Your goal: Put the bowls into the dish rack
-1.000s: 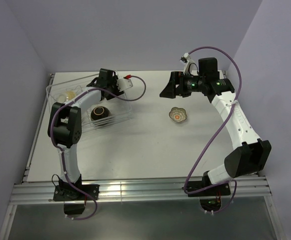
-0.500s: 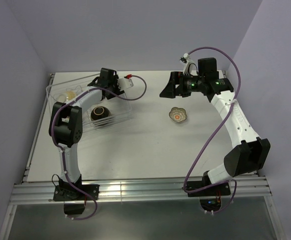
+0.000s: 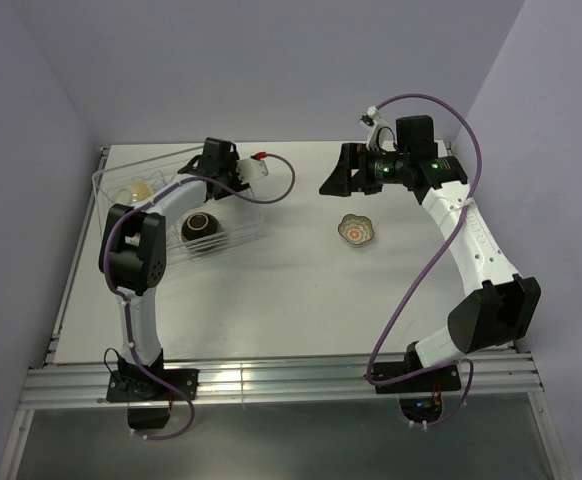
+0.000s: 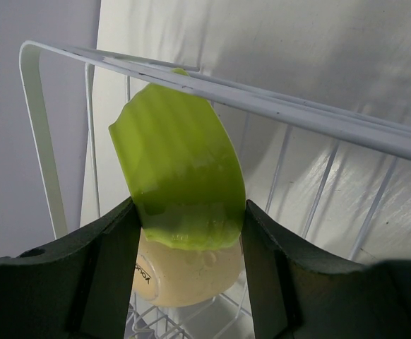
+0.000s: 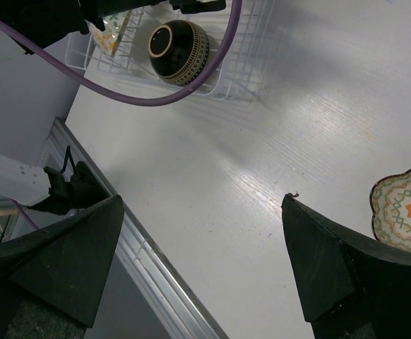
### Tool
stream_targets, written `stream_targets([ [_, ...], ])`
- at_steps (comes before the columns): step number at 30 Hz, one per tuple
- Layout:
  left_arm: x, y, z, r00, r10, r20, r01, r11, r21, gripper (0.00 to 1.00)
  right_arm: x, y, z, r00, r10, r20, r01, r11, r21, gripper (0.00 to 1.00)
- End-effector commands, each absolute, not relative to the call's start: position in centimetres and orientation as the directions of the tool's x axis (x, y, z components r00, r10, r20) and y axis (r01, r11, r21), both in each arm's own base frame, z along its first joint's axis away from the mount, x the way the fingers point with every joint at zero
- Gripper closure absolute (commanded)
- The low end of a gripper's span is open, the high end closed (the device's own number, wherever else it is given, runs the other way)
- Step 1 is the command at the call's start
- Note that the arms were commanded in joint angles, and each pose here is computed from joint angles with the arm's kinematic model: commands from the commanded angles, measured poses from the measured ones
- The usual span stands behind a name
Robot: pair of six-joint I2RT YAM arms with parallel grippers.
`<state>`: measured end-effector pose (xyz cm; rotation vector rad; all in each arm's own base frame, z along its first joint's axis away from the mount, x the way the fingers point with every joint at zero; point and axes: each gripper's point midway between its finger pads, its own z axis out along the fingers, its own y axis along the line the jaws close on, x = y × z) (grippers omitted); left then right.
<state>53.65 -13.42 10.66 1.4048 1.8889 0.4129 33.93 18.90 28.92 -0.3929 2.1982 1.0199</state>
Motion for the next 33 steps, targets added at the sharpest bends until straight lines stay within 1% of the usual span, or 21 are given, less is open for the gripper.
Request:
stream_targets([
  [1, 52.5, -12.2, 10.8, -0.139, 0.943, -0.301, 0.698, 0.309, 0.646, 0.68, 34.0, 18.8, 29.5, -0.719, 0.011, -0.695, -0.528, 0.641, 0.557, 0.00],
  [6, 51.9, -11.9, 11.3, -0.116, 0.955, -0.272, 0.712, 0.271, 0.648, 0.72, 33.9, 18.8, 29.7, -0.716, 0.013, -0.698, -0.531, 0.638, 0.557, 0.00],
  [11, 51.6, -12.3, 12.5, -0.087, 0.956, -0.280, 0.708, 0.257, 0.658, 0.73, 33.8, 18.8, 29.5, -0.716, 0.010, -0.698, -0.531, 0.640, 0.555, 0.00],
  [12, 51.5, -12.4, 12.5, -0.081, 0.958, -0.275, 0.709, 0.249, 0.660, 0.75, 33.7, 18.8, 29.4, -0.718, 0.010, -0.696, -0.531, 0.639, 0.556, 0.00],
  [16, 51.4, -12.3, 13.0, -0.037, 0.975, -0.220, 0.697, 0.183, 0.693, 0.78, 33.7, 18.9, 29.4, -0.719, 0.012, -0.694, -0.531, 0.634, 0.561, 0.00],
  [21, 51.5, -12.3, 13.8, -0.001, 0.983, -0.185, 0.693, 0.134, 0.709, 0.82, 33.6, 18.8, 29.4, -0.718, 0.013, -0.696, -0.532, 0.634, 0.561, 0.00],
  [25, 51.7, -12.5, 13.6, 0.012, 0.987, -0.161, 0.700, 0.107, 0.706, 0.83, 33.5, 18.8, 29.3, -0.721, 0.013, -0.693, -0.530, 0.634, 0.563, 0.00],
  [33, 52.3, -12.5, 12.7, 0.012, 0.991, -0.131, 0.693, 0.086, 0.716, 0.79, 33.6, 18.6, 29.3, -0.720, 0.011, -0.693, -0.529, 0.637, 0.560, 0.00],
])
